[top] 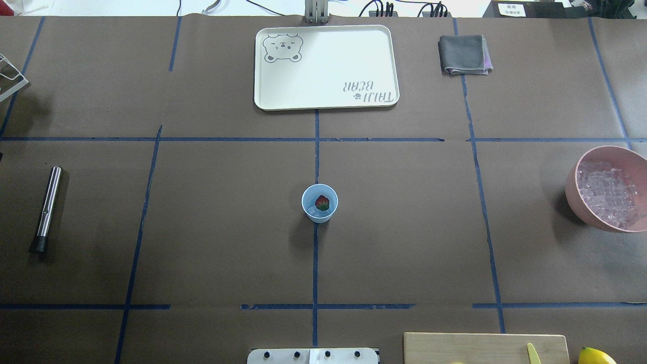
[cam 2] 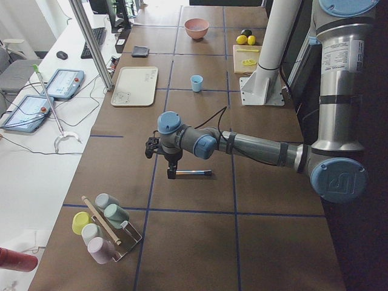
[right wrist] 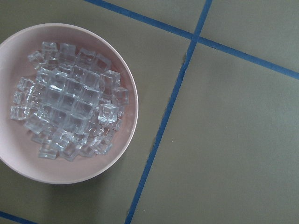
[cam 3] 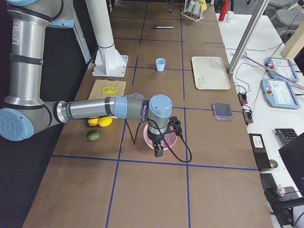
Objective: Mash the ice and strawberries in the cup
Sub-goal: 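Move the left gripper back toward the steel muddler, then grasp the steel muddler upright with the left gripper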
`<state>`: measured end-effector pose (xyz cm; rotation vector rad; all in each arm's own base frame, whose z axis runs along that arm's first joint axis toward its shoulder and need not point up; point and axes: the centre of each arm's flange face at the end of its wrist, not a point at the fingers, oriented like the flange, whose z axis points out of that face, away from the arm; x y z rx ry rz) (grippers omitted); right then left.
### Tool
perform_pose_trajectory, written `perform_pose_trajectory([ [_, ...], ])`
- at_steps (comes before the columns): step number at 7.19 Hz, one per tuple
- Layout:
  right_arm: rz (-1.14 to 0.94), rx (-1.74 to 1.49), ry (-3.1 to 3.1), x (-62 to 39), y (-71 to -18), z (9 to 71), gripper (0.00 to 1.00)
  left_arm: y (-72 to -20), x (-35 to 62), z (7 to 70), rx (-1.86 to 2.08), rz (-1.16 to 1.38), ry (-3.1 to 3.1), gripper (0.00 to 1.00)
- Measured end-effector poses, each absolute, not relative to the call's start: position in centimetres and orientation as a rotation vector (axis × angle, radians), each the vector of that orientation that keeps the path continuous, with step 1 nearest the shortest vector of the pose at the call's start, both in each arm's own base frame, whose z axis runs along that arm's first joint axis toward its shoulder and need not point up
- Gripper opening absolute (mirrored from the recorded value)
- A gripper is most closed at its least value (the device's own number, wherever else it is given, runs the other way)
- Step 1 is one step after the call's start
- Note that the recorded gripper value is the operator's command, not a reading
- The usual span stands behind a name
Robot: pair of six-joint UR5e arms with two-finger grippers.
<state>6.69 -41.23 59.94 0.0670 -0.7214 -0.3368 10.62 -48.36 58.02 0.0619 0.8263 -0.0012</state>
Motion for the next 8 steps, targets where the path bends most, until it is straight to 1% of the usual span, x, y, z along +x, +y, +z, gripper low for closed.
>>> perform_pose_trajectory([
  [2, -0.337, 0.067, -0.722, 6.7, -41.2, 59.9, 0.99, -47.7, 16.8, 60.7, 0.068, -0.044, 0.801, 1.00],
  [4, -0.337, 0.067, -0.721, 6.7, -41.2, 60.0, 0.99, -47.5, 21.2, 62.1, 0.061, -0.038, 0.788, 1.00],
  [5, -0.337, 0.066, -0.721, 6.7, -41.2, 60.0, 0.99, -47.5, 22.2, 62.3, 0.057, -0.029, 0.787, 0.86],
  [6, -0.337, 0.066, -0.721, 6.7, -41.2, 60.0, 0.99, -47.5, 22.7, 62.2, 0.057, -0.023, 0.788, 0.30],
  [7, -0.337, 0.066, -0.721, 6.7, -41.2, 60.0, 0.99, -47.6, 22.9, 62.1, 0.058, -0.019, 0.790, 0.08],
  [8, -0.336, 0.066, -0.721, 6.7, -41.2, 60.0, 0.99, -47.7, 23.0, 61.9, 0.059, -0.017, 0.792, 0.06],
])
